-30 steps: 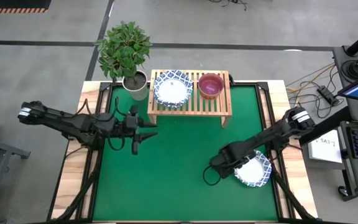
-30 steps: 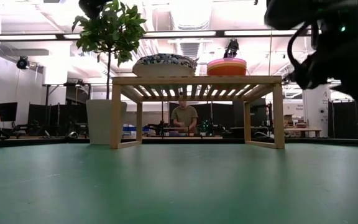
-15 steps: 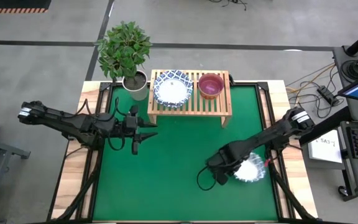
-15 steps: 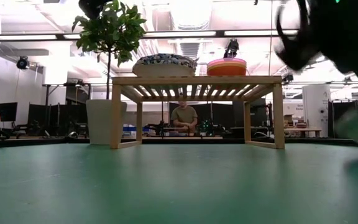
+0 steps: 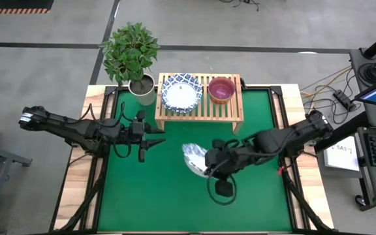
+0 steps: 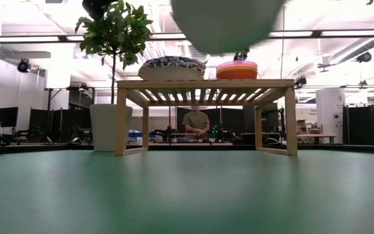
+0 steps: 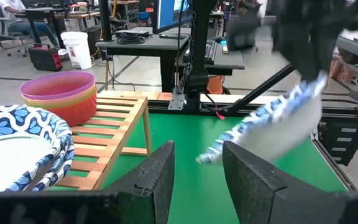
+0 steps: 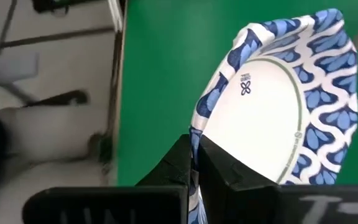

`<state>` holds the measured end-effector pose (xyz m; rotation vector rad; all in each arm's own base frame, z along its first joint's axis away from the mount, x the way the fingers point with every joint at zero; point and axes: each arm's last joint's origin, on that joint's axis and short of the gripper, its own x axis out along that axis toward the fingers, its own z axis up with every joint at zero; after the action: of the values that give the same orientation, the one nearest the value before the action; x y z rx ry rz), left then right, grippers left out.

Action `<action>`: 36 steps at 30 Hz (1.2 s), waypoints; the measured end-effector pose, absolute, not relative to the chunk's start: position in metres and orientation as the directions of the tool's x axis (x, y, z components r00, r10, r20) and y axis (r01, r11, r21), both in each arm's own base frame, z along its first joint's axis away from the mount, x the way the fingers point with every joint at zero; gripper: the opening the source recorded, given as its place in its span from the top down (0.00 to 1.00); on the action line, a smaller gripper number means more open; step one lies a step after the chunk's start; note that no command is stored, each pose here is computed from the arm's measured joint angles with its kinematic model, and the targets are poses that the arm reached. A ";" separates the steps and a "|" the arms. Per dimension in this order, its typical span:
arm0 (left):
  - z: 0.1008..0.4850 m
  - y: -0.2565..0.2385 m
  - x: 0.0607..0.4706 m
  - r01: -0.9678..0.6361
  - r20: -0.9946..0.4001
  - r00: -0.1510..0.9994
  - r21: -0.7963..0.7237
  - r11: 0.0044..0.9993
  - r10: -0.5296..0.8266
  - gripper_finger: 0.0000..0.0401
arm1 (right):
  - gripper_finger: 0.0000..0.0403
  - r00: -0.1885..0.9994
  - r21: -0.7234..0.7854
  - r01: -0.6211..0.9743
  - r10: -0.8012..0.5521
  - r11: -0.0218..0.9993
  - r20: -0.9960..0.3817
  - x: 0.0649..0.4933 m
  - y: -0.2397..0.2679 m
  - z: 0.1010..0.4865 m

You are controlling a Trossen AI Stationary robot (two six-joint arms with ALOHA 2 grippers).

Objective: Place and stack bowls onto a shelf
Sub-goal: Stack the white bowl on top of the white bowl

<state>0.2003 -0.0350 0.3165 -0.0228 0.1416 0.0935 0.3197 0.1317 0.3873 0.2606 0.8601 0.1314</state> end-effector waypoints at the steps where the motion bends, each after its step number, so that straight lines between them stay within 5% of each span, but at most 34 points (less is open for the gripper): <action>1: 0.317 -0.035 0.200 -0.095 -0.142 0.986 -0.016 0.995 0.091 0.70 | 0.98 0.678 0.227 -0.042 0.195 0.973 -0.709 0.319 0.131 0.396; 7: 0.317 -0.035 0.200 -0.094 -0.140 0.986 -0.017 0.995 0.091 0.70 | 0.98 0.803 -0.134 -0.091 -0.007 0.987 -0.595 0.317 0.122 0.429; 14: 0.317 -0.036 0.199 -0.090 -0.139 0.986 -0.014 0.996 0.087 0.70 | 0.98 0.818 -0.419 0.115 -0.325 0.901 -0.475 0.327 0.087 0.441; 25: 0.321 -0.035 0.195 -0.085 -0.121 0.989 0.021 0.996 0.087 0.70 | 0.98 0.699 -0.510 0.282 -0.538 0.813 -0.471 0.366 -0.003 0.415; 36: 0.324 -0.032 0.172 -0.074 -0.084 0.994 0.010 0.997 0.075 0.70 | 0.93 0.684 -0.478 0.303 -0.538 0.824 -0.493 0.394 -0.053 0.391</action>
<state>0.1725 -0.0316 0.3244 0.0066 0.0842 0.0747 0.3938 -0.0525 0.3915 -0.3774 0.6656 -0.4837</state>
